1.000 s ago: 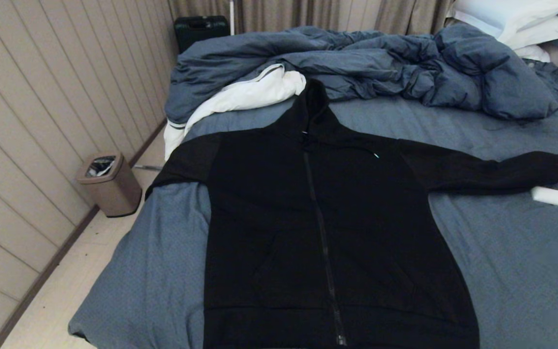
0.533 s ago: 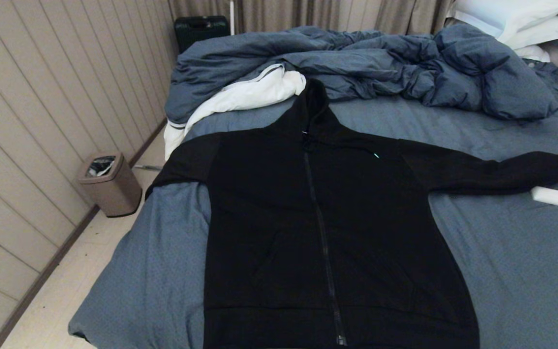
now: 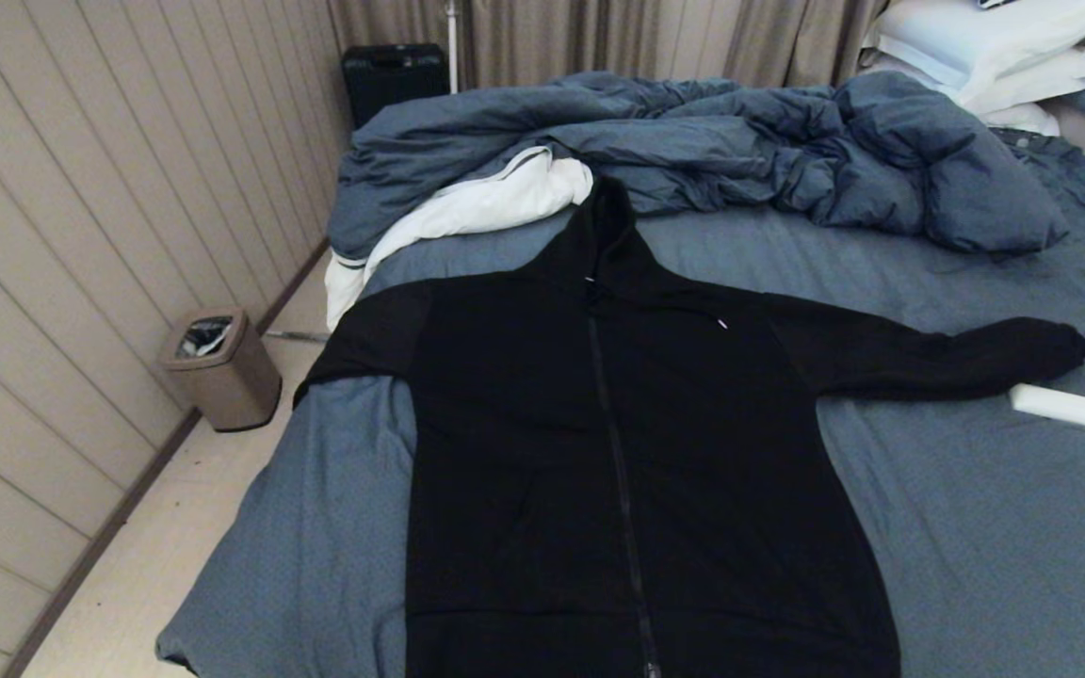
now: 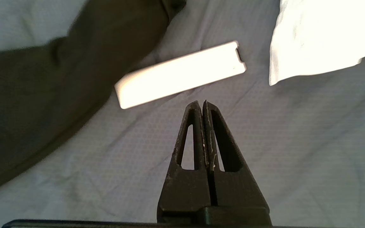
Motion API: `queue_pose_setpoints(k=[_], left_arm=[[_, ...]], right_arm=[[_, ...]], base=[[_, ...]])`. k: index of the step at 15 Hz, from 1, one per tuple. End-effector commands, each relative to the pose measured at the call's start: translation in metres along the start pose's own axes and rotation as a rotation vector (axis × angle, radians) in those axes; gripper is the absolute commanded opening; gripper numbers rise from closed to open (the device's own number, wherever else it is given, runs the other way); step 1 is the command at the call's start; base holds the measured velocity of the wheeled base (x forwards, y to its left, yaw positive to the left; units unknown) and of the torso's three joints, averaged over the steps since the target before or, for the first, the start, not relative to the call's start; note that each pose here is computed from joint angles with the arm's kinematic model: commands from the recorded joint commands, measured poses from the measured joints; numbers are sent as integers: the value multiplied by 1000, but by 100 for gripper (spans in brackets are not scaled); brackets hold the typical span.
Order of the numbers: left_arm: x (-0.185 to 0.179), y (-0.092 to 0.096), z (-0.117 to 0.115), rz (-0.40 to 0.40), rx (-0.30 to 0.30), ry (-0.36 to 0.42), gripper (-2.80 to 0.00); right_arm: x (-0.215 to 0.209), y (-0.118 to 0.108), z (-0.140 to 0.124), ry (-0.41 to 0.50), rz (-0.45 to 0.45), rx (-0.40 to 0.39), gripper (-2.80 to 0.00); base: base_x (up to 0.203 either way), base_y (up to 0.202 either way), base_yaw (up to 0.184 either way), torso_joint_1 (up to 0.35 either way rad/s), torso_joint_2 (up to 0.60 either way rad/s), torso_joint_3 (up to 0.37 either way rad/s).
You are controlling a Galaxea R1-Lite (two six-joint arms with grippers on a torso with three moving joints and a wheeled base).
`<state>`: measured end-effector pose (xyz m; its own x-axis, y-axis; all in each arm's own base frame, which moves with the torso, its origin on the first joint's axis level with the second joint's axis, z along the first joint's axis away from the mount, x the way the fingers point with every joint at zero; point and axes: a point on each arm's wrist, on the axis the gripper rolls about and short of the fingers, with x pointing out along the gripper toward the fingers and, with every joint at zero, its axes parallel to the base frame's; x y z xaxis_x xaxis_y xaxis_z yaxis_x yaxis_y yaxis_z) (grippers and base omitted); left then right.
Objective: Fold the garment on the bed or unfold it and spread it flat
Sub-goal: Fold the black sweatshirt
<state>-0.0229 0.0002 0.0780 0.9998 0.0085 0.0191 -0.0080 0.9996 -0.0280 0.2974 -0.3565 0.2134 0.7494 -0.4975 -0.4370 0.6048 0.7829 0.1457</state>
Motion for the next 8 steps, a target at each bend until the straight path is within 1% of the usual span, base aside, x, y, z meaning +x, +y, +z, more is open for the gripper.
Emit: queue_pose_setpoints(k=[1, 4, 6, 8], left_arm=[[0, 0, 0, 1, 0, -1, -280], [0, 0, 0, 1, 0, -1, -280], [0, 0, 0, 1, -1, -1, -280], [0, 0, 0, 1, -1, 2, -280]], right_arm=[[1, 1, 0, -1, 4, -2, -280], [11, -1, -3, -22, 5, -6, -280], [26, -4, -12, -20, 4, -2, -280], [26, -4, -12, -21, 4, -4, -280]], base=[[0, 0, 0, 193, -466, -280], [0, 0, 0, 213, -495, -283], [0, 0, 0, 230, -505, -285], [0, 0, 0, 229, -519, -288]])
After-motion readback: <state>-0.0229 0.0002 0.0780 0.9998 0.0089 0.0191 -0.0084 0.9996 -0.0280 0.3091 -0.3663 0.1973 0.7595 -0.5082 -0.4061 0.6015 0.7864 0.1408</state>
